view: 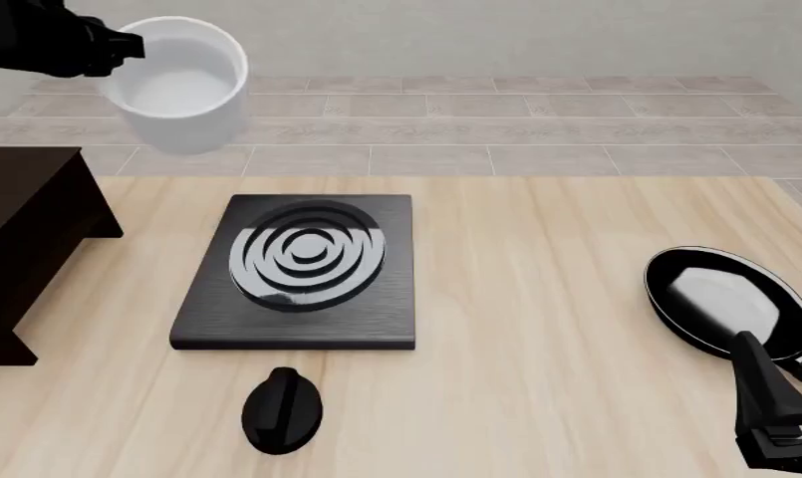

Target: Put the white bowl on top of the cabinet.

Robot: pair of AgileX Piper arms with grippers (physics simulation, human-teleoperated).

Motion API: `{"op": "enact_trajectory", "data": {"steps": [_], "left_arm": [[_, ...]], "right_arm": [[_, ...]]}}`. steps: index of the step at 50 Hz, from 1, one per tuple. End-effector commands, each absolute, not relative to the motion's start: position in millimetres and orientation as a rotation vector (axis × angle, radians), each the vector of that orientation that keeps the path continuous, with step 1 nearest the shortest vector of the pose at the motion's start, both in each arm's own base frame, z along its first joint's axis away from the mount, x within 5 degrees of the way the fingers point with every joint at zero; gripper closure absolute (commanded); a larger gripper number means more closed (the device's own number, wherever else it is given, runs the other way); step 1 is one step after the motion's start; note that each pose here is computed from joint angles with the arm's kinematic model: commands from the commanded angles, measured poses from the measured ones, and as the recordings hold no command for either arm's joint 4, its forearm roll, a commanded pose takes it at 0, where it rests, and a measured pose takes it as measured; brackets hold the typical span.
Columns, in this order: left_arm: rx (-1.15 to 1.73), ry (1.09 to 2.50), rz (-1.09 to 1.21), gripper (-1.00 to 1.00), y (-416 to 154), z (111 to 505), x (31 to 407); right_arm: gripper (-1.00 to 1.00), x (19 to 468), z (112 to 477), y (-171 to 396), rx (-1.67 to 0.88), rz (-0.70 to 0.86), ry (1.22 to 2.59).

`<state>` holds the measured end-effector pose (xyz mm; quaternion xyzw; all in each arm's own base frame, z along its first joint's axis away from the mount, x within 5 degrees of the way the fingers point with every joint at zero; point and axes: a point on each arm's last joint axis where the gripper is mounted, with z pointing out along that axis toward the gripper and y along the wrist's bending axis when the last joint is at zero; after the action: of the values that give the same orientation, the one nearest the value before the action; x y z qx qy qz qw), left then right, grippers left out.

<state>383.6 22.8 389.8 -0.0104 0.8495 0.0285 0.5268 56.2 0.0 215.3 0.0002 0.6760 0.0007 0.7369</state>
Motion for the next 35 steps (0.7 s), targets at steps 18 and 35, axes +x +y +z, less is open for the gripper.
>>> {"op": "enact_trajectory", "data": {"steps": [18,35], "left_arm": [[-0.237,1.961,0.153,1.00,83.1,400.4,343.8],[-0.328,1.946,0.221,1.00,116.5,393.8,333.9]], "right_arm": [[-1.00,56.2,215.3,0.0,0.000,0.002,1.485],[-1.00,56.2,215.3,0.0,0.000,0.002,1.485]]}}
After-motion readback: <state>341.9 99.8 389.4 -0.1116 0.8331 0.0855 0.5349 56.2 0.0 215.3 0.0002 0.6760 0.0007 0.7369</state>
